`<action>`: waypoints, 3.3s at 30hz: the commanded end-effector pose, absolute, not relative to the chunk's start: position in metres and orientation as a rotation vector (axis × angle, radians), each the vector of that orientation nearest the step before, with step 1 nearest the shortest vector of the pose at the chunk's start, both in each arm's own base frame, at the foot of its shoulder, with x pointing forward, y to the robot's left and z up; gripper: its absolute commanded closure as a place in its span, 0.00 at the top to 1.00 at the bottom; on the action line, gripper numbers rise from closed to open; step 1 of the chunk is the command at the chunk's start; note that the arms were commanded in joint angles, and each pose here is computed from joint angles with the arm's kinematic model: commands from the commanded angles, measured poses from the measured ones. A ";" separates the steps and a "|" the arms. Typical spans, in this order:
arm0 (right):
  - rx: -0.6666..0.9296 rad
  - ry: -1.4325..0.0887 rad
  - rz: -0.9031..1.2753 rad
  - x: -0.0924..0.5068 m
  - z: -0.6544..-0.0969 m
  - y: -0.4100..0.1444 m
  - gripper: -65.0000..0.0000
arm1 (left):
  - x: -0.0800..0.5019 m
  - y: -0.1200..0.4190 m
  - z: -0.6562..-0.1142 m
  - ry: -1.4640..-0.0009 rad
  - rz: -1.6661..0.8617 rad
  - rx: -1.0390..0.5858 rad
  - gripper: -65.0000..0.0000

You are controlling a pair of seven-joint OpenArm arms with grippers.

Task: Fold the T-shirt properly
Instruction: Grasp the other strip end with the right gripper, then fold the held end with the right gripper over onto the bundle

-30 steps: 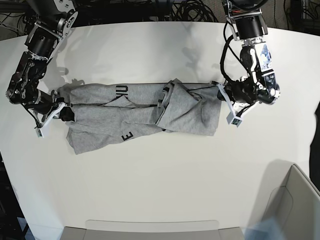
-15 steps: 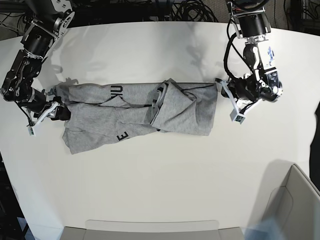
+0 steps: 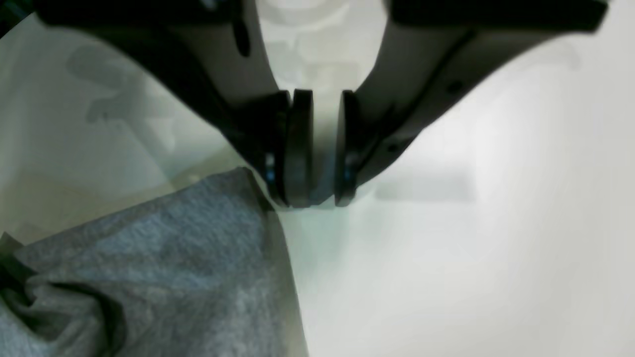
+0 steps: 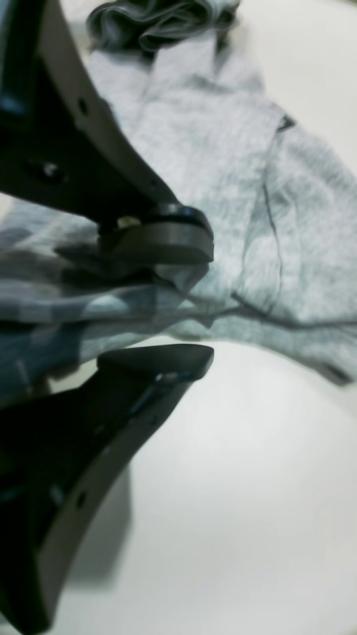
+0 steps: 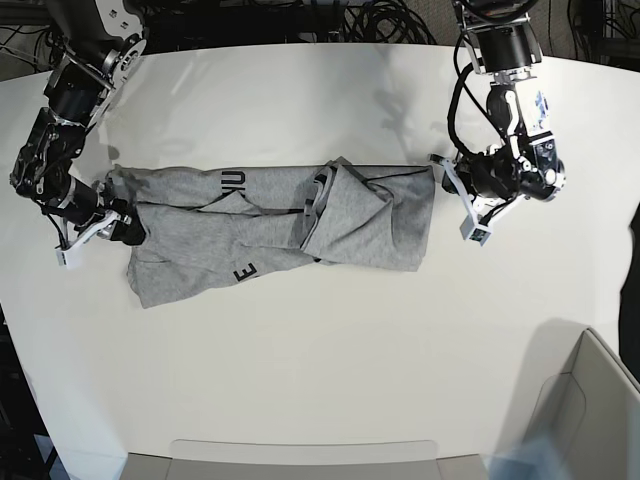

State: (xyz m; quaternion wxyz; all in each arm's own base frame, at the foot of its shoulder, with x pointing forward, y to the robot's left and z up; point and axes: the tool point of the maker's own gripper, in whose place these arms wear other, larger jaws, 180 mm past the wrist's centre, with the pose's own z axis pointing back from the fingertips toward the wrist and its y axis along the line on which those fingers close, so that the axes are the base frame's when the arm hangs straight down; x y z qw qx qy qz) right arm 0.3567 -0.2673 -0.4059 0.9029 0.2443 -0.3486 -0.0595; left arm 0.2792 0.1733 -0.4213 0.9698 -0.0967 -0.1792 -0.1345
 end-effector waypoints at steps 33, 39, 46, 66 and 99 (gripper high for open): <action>0.380 -0.840 0.054 0.382 -0.341 -0.230 0.00 | 0.283 0.219 -0.409 -0.368 -0.269 -0.094 0.15; 0.376 -0.822 0.125 0.378 -0.328 -0.161 0.00 | 0.266 0.275 -0.404 -0.337 -0.203 -0.002 0.15; 0.412 -0.790 0.200 0.359 -0.315 -0.078 0.00 | 0.246 0.293 -0.422 -0.250 -0.184 0.005 0.15; 0.373 -0.608 0.231 0.349 -0.338 0.024 0.00 | 0.234 0.290 -0.429 -0.221 -0.185 -0.003 0.15; 0.175 -0.554 0.553 0.372 -0.336 0.126 0.36 | 0.234 0.279 -0.434 -0.223 -0.183 -0.031 0.15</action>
